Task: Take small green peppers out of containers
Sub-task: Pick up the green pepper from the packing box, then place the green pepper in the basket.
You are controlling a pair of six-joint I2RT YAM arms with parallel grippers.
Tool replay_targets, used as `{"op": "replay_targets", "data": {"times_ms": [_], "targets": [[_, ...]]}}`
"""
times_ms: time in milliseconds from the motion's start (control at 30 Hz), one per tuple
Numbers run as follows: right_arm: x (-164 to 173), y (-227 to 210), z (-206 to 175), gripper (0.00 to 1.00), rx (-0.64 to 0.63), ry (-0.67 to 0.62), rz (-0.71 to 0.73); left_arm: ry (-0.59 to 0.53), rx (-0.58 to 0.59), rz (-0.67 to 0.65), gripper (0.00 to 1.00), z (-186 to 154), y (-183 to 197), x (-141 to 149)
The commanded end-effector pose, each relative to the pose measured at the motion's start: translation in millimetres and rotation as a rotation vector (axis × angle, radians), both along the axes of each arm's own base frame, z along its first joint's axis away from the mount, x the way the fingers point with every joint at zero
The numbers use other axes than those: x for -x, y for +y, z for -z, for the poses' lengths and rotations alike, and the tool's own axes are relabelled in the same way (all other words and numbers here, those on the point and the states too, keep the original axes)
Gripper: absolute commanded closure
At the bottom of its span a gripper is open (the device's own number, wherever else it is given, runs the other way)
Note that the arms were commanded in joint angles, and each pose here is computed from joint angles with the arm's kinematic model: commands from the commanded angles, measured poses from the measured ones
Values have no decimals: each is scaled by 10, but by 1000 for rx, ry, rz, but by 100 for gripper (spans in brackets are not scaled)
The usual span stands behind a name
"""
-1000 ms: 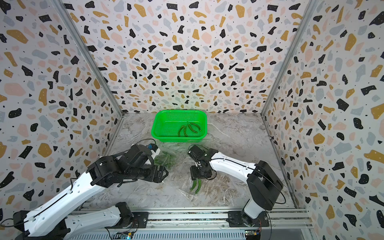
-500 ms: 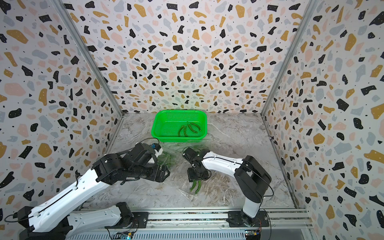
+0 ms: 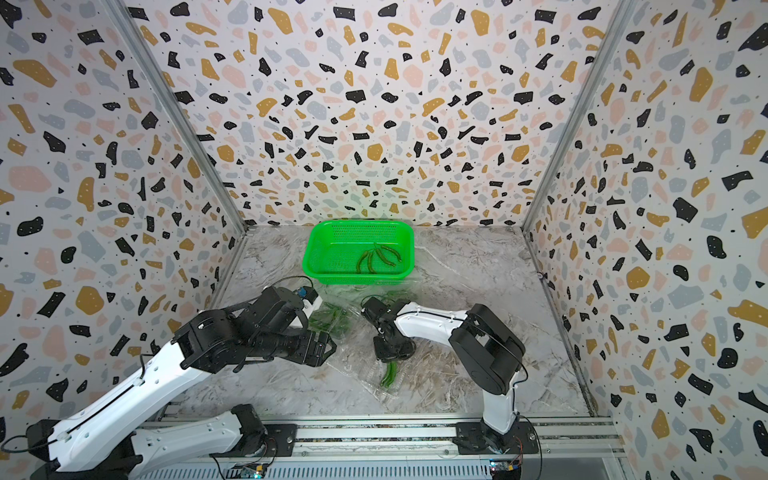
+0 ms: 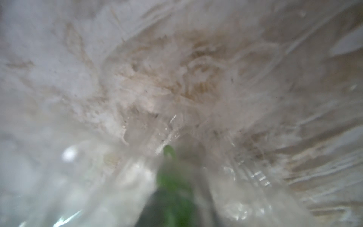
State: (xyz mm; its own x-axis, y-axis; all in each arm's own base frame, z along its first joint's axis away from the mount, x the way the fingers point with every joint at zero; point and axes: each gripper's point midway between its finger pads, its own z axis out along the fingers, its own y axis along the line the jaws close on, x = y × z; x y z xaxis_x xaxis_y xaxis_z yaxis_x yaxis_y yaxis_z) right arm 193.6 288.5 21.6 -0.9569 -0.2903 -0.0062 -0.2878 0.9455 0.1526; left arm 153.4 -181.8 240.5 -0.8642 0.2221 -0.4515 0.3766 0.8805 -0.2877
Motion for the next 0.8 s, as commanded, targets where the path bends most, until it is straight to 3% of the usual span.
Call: {"op": "replay_targets", "data": {"times_ms": [0, 200, 467, 600, 767], "targets": [[40, -38, 70, 83, 54, -8, -20, -14, -15, 2, 5, 1, 57, 4], [12, 22, -232, 90, 3, -60, -5, -30, -15, -2, 5, -34, 73, -10], [-361, 202, -1507, 92, -152, -300, 28, -63, -20, -43, 5, -118, 140, -55], [-771, 267, -1986, 92, -230, -442, 48, -54, -32, -62, 5, -141, 187, -42], [-1644, 221, -2305, 91, -299, -616, 99, -27, -60, -79, 5, -137, 274, 14]]}}
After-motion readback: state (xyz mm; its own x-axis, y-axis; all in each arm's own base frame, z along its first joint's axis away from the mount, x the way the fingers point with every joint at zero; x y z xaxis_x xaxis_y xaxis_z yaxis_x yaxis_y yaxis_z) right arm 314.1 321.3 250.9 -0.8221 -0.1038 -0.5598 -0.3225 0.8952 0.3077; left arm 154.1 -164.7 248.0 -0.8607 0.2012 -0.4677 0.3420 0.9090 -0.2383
